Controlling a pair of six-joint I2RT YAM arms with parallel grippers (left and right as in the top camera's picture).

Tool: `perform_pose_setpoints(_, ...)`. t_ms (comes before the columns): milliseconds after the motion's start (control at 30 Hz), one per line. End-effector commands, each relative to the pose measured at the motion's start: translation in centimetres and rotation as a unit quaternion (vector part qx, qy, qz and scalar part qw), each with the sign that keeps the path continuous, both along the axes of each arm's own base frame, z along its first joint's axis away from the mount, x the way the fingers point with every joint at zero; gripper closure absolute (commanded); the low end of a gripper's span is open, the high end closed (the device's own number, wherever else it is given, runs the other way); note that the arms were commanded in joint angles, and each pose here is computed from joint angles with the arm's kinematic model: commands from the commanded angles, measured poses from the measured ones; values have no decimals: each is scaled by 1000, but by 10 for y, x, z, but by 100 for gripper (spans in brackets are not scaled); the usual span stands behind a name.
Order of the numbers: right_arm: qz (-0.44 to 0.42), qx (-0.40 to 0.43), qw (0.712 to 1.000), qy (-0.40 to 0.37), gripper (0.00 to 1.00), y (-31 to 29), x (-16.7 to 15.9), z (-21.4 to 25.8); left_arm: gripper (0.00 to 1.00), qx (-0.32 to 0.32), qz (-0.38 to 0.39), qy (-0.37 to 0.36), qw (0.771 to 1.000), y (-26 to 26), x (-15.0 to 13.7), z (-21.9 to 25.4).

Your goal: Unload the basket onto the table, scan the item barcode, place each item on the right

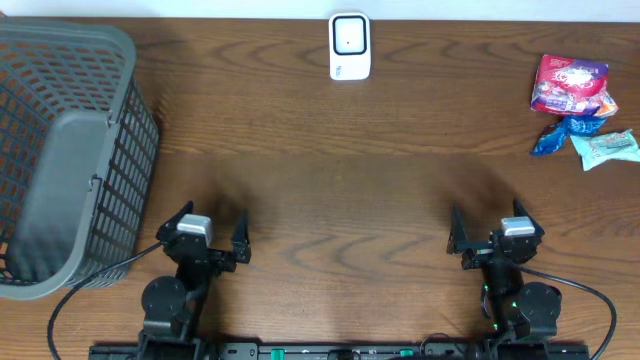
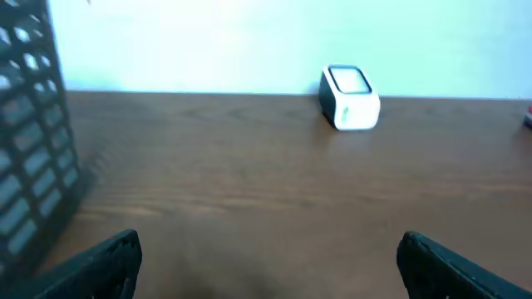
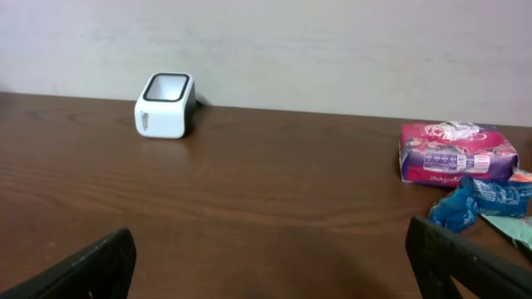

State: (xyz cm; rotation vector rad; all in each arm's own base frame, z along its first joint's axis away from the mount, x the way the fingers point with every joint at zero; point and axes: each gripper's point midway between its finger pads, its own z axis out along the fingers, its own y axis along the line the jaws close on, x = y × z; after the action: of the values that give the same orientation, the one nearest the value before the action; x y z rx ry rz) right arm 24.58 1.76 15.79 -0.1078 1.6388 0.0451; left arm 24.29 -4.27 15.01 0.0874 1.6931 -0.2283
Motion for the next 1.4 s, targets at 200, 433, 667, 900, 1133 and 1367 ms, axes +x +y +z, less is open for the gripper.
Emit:
perform_pose_setpoints(200, 1, -8, 1000, -1, 1, 1, 0, 0, 2, 5, 36, 11, 999, 18, 0, -11)
perform_pose_setpoints(433, 1, -8, 1000, -1, 1, 1, 0, 0, 2, 37, 31, 6, 999, 18, 0, -11)
perform_pose_setpoints(667, 1, -8, 1000, -1, 1, 1, 0, 0, 2, 30, 46, 8, 998, 24, 0, -11)
perform_pose_setpoints(900, 1, -8, 1000, -1, 1, 1, 0, 0, 2, -27, 82, 16, 996, 38, 1, -11)
perform_pose_setpoints(1133, 1, -8, 1000, -1, 1, 1, 0, 0, 2, -3, 78, 14, 997, 37, 1, -11)
perform_pose_setpoints(1367, 1, -8, 1000, -1, 1, 1, 0, 0, 2, 15, 74, 11, 997, 37, 1, -11)
